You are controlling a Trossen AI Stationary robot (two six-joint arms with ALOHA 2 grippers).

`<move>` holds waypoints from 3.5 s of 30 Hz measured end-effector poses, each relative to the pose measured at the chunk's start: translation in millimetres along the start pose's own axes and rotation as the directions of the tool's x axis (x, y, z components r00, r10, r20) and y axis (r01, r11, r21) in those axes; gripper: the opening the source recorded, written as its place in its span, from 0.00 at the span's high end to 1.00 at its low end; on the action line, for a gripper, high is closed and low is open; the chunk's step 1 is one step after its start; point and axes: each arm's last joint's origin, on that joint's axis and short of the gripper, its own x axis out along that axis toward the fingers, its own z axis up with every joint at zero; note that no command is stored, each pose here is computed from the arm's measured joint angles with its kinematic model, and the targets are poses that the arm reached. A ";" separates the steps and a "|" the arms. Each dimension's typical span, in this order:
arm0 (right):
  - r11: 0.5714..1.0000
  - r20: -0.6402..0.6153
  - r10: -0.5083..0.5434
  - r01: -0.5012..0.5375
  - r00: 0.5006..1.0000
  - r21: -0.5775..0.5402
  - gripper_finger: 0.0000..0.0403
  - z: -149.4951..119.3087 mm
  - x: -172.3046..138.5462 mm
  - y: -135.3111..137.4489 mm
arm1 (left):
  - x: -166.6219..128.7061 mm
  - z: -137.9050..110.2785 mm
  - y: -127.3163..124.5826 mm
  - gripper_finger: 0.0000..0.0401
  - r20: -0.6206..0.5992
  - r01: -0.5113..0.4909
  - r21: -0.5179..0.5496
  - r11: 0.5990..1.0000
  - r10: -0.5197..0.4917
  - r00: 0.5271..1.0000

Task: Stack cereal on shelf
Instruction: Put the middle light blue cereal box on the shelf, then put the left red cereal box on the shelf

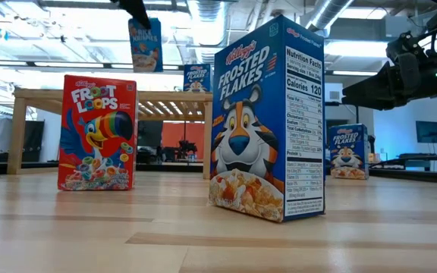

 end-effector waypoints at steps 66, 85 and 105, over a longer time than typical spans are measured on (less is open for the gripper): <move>1.000 0.000 0.000 0.000 1.000 0.000 0.10 -0.1 0.0 0.0 | 107.5 -62.4 89.7 0.44 -0.074 0.404 -0.099 0.909 -0.412 0.908; 1.000 -0.001 0.000 0.000 1.000 0.000 0.10 -0.1 0.0 0.0 | 77.4 -44.8 103.6 0.27 -0.068 0.341 -0.165 0.925 -0.356 0.932; 1.000 0.000 0.000 0.000 1.000 0.000 0.10 0.0 0.0 0.0 | -8.3 -5.1 57.8 0.27 0.086 0.477 -0.293 0.829 -0.474 0.876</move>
